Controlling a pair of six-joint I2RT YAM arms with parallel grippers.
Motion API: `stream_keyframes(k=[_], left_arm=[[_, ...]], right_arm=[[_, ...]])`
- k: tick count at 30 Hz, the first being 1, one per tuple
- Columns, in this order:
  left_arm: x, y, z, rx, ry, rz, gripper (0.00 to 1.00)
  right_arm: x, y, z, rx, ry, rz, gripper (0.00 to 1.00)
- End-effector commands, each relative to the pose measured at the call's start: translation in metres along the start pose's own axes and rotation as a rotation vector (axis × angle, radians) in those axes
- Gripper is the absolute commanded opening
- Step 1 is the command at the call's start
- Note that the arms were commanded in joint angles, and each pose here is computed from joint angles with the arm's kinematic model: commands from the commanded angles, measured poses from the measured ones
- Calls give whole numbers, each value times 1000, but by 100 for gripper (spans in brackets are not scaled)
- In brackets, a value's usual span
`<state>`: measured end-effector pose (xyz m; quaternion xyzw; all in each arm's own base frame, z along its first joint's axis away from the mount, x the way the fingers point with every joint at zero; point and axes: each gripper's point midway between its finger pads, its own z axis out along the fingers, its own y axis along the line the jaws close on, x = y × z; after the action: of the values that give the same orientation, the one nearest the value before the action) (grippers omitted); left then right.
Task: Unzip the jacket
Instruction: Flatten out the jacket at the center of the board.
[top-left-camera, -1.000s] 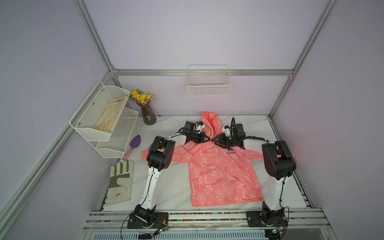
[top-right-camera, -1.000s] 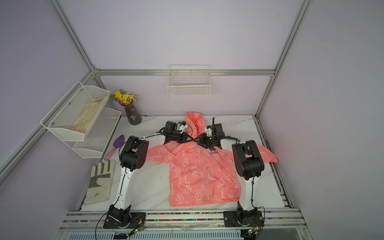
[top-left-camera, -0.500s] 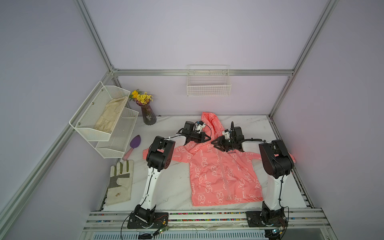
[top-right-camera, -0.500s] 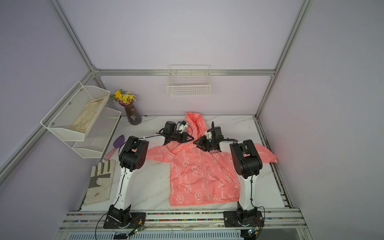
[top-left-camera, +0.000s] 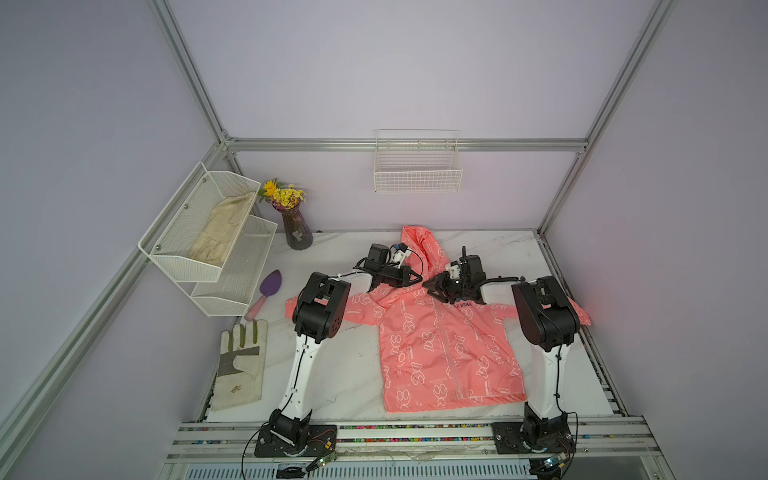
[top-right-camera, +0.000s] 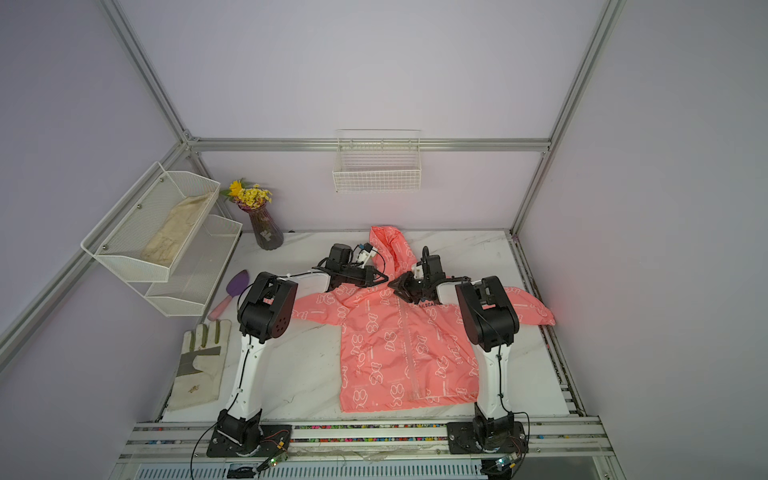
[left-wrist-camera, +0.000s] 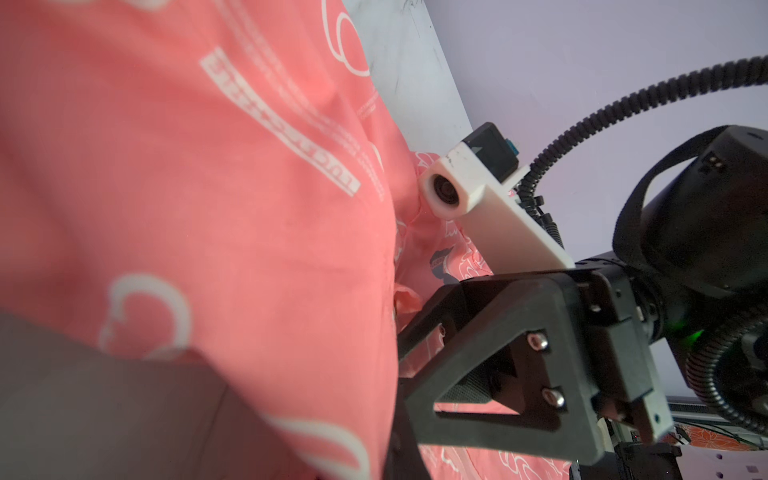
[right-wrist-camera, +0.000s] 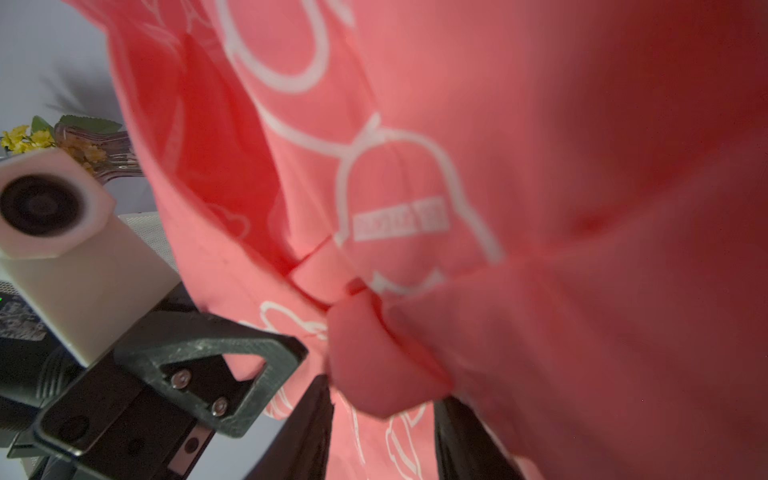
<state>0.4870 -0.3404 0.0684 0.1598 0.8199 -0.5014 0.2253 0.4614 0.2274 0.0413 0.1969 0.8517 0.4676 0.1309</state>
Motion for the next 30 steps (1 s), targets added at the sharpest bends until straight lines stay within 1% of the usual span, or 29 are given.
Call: stream_keyframes(k=[1, 5, 15, 19, 24, 27, 30], left_arm=[[-25, -38, -22, 53, -51, 96, 0], [-26, -40, -22, 51, -50, 104, 0], [-23, -37, -21, 47, -43, 101, 0], [-23, -36, -20, 46, -42, 100, 0], [-24, -36, -21, 44, -45, 101, 0], [-24, -36, -20, 44, -45, 101, 0], [-24, -36, -20, 42, -45, 102, 0]], right_arm=[[-20, 2, -1, 5, -67, 16, 43], [-24, -5, -4, 51, -80, 10, 44], [-40, -22, -8, 242, -103, -87, 46], [-42, -28, -4, 282, -85, -115, 46], [-35, -32, 4, 317, -46, -169, 46], [-29, -35, 9, 345, -25, -206, 44], [-28, -38, 10, 390, -22, -247, 39]])
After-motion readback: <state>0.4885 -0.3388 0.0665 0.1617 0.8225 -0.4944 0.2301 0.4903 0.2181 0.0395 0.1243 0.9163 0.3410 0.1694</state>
